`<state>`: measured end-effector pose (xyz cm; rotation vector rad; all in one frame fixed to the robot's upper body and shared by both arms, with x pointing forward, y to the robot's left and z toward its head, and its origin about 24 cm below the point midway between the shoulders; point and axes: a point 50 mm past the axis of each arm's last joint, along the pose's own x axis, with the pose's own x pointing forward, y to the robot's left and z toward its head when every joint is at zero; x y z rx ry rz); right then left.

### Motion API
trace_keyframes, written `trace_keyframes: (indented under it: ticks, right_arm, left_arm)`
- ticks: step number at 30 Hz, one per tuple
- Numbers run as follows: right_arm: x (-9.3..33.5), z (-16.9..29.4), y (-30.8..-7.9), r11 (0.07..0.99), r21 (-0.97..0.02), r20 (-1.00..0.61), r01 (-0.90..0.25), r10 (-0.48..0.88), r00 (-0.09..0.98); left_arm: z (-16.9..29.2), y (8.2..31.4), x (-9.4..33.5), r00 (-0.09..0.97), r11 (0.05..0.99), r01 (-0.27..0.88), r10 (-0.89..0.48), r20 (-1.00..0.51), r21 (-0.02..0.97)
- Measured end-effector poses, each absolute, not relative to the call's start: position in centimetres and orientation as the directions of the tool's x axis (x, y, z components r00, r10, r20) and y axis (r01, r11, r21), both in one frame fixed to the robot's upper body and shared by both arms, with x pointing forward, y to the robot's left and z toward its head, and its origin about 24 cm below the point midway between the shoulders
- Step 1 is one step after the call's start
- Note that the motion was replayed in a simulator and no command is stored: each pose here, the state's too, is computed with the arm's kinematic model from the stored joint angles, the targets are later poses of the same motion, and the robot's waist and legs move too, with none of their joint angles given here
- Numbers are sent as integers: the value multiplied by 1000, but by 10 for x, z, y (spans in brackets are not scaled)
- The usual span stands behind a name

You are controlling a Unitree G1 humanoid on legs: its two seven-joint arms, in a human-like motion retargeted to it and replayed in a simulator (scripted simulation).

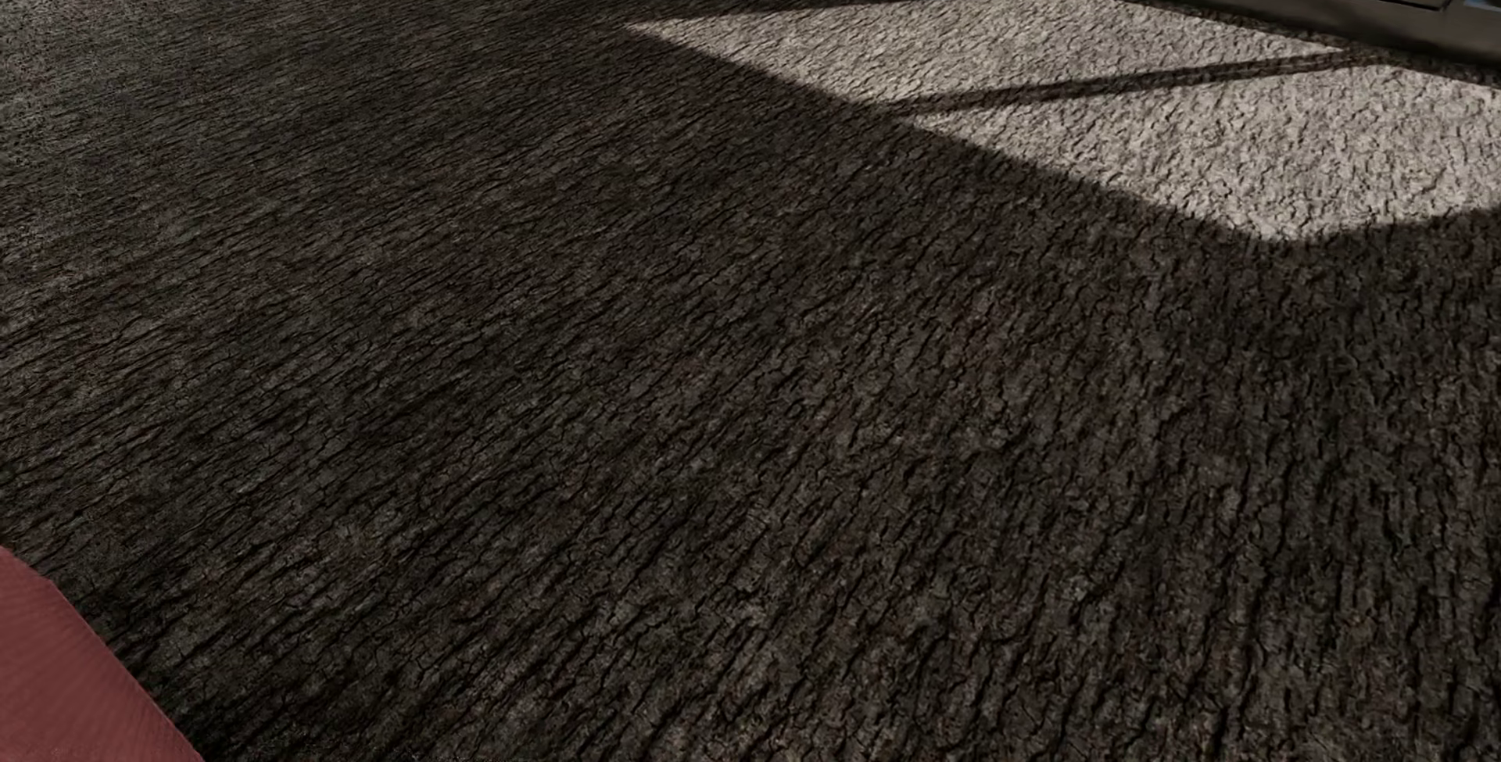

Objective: Go around the armchair

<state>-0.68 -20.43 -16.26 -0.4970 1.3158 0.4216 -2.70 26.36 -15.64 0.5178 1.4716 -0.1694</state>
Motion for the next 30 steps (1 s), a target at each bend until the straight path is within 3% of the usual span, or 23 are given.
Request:
trace_keyframes:
  ticks: [2, 4, 11, 16, 20, 24, 27, 30]
  right_arm:
    - [-10, -161, -200, 814, -91, -978, -574, 35, 205]
    - [-7, -158, -205, 808, -108, -973, -580, 33, 227]
    - [12, -150, -265, 784, -253, -962, -567, -138, 238]
    - [43, -140, -286, 789, -343, -927, -510, -196, 320]
    - [66, -138, -276, 806, -354, -905, -475, -167, 391]
    - [66, -145, -238, 856, -275, -901, -438, -71, 427]
    - [59, -146, -211, 844, -213, -901, -493, 25, 433]
    - [70, -142, -213, 832, -232, -886, -503, 32, 463]
  left_arm:
    - [-155, 263, -32, 104, 874, 434, 195, -975, 221]
    - [-155, 258, -17, 164, 871, 438, 169, -972, 225]
    - [-150, 235, 42, 376, 896, 374, 90, -922, 239]
    - [-150, 236, 47, 379, 886, 391, 91, -921, 248]
    - [-154, 250, 29, 296, 873, 413, 139, -945, 258]
    - [-156, 266, 6, 190, 848, 462, 190, -963, 259]
    - [-152, 266, 23, 260, 852, 440, 181, -949, 283]
    - [-143, 259, 63, 405, 854, 414, 138, -904, 315]
